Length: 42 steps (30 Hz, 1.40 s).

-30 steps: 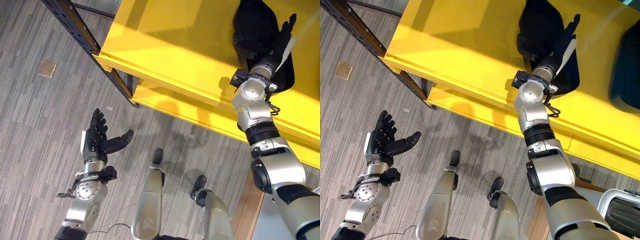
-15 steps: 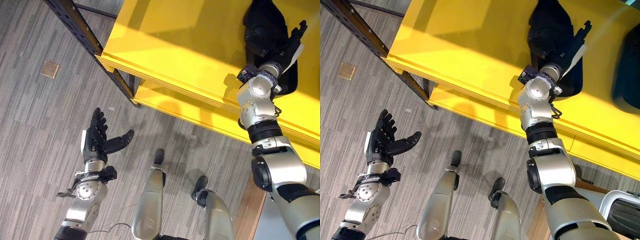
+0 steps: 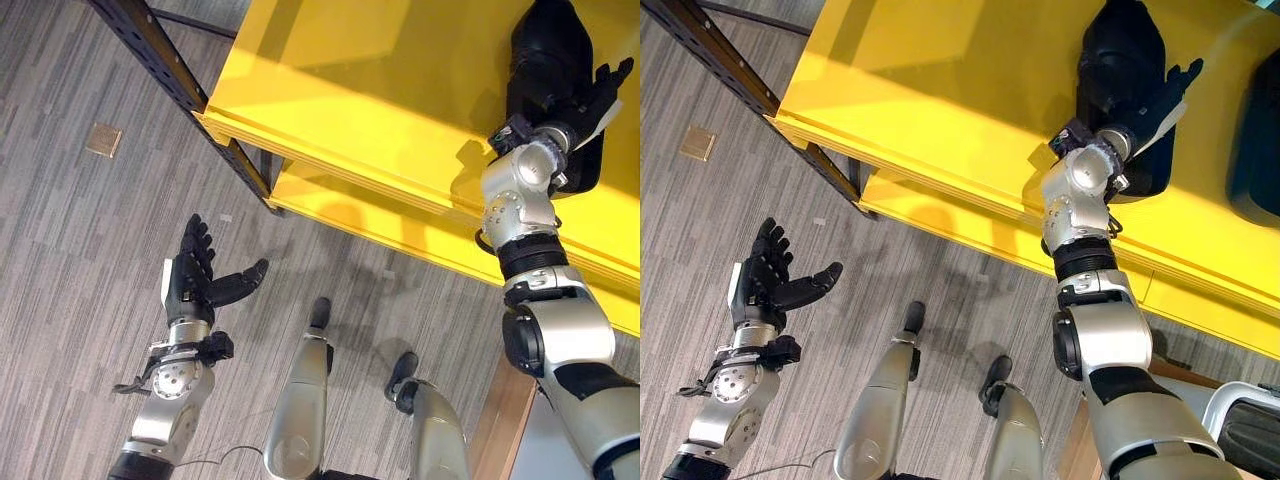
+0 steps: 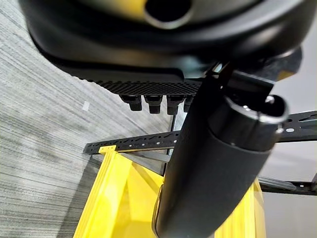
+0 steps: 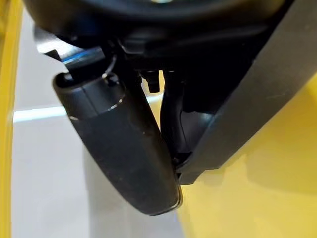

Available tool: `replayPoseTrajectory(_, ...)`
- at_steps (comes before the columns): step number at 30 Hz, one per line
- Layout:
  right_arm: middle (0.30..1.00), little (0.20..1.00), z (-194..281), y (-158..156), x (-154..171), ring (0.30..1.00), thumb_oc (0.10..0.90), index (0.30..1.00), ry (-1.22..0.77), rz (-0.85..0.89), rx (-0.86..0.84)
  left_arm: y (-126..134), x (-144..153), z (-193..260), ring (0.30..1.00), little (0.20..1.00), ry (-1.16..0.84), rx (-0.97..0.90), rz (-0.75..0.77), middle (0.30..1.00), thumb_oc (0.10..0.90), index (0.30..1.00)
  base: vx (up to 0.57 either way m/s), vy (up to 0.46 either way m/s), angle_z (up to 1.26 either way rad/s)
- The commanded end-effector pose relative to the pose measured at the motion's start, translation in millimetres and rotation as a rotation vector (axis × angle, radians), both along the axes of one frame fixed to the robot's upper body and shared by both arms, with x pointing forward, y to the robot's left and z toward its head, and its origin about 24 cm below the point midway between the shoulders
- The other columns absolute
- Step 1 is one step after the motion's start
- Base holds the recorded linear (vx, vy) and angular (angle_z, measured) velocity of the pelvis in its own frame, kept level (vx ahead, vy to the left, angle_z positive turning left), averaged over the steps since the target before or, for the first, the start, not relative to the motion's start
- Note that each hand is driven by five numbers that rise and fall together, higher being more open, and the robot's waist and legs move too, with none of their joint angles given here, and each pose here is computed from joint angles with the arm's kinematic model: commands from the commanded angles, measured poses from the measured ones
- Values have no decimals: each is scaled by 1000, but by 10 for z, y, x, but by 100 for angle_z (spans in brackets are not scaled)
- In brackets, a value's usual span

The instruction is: Move parts from the plastic box to the shelf.

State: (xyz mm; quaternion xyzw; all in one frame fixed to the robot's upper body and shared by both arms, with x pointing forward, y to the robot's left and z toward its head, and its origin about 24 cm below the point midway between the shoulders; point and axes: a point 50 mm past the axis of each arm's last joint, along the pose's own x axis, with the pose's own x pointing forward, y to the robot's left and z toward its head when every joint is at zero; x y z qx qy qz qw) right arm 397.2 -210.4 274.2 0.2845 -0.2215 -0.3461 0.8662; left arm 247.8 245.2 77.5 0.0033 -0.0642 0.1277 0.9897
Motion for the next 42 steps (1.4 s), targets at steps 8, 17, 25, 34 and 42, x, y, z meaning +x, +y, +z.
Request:
replayPoseTrajectory(8, 1000, 1000, 316, -68, -84, 1000, 900, 1000, -162, -28, 99, -79, -5, 442, 1000, 1000, -245, 50, -50, 1000, 900, 1000, 0, 0, 0)
replayPoseTrajectory(17, 1000, 1000, 370, -38, -89, 1000, 900, 1000, -196, -10, 155, -61, -14, 480, 1000, 1000, -258, 62, -46, 1000, 900, 1000, 0, 0, 0)
replayPoseTrajectory(25, 1000, 1000, 469, 11, -138, 1000, 900, 1000, -241, -12, 136, -63, -13, 491, 1000, 1000, -265, 58, -46, 1000, 900, 1000, 0, 0, 0)
replayPoseTrajectory(34, 1000, 1000, 751, 194, -402, 1000, 900, 1000, -375, -90, -23, -87, -8, 497, 1000, 1000, -271, 50, -42, 1000, 900, 1000, -3, 1, 1)
replayPoseTrajectory(42, 1000, 1000, 924, 423, -734, 1000, 900, 1000, -518, -157, -136, -127, -1, 528, 1000, 1000, -283, 51, -42, 1000, 900, 1000, -8, -1, 0)
